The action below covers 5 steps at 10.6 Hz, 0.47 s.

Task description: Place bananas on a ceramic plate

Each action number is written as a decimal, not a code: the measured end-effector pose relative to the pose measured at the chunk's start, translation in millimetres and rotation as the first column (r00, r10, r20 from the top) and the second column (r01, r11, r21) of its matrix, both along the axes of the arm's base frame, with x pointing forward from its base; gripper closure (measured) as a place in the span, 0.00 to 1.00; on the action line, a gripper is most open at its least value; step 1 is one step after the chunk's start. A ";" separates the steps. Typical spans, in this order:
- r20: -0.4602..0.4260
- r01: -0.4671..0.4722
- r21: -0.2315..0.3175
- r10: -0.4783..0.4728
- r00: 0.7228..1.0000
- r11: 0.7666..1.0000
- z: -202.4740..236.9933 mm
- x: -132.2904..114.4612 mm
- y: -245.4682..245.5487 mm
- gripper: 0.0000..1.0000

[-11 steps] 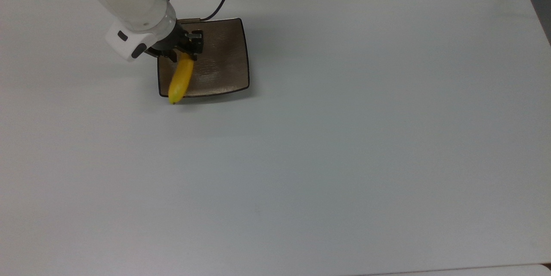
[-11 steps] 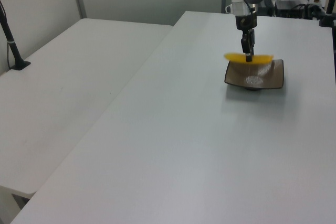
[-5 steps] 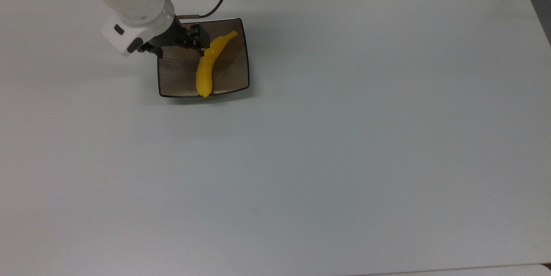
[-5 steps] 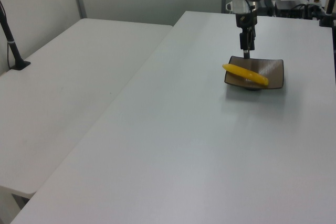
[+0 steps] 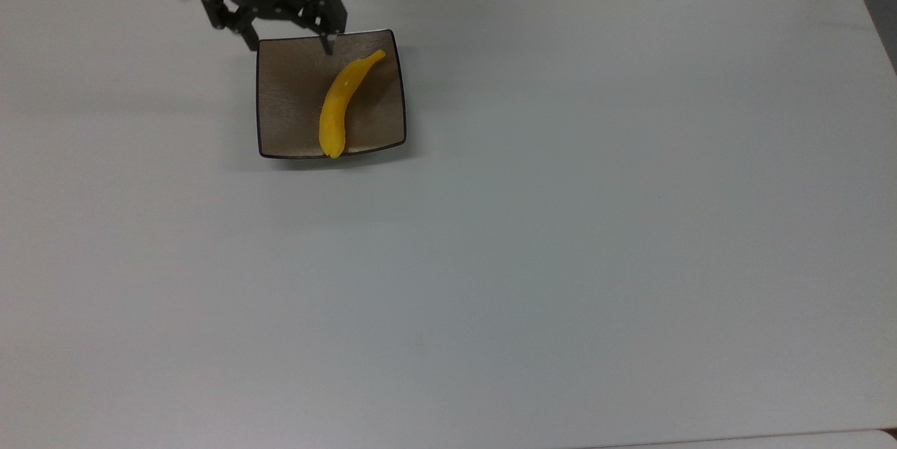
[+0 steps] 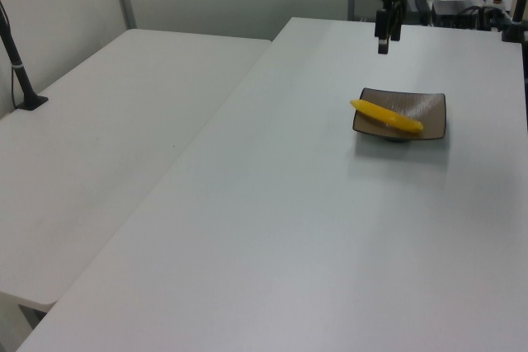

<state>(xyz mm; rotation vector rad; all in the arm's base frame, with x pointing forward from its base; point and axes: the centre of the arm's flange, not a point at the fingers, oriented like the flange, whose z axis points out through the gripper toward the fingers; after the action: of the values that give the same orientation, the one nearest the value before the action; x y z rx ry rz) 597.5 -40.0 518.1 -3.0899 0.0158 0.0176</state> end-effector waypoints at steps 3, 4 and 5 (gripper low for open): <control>0.062 -0.029 -0.005 0.029 0.998 1.000 39.1 -12.8 63.6 0.00; 0.067 -0.036 -0.004 0.036 0.997 0.999 43.0 -15.3 81.1 0.00; 0.067 -0.034 -0.002 0.034 0.997 0.999 43.4 -16.6 94.6 0.00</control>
<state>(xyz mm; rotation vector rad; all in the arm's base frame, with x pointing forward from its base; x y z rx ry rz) 580.9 54.6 561.5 -3.0896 -0.0401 -0.0844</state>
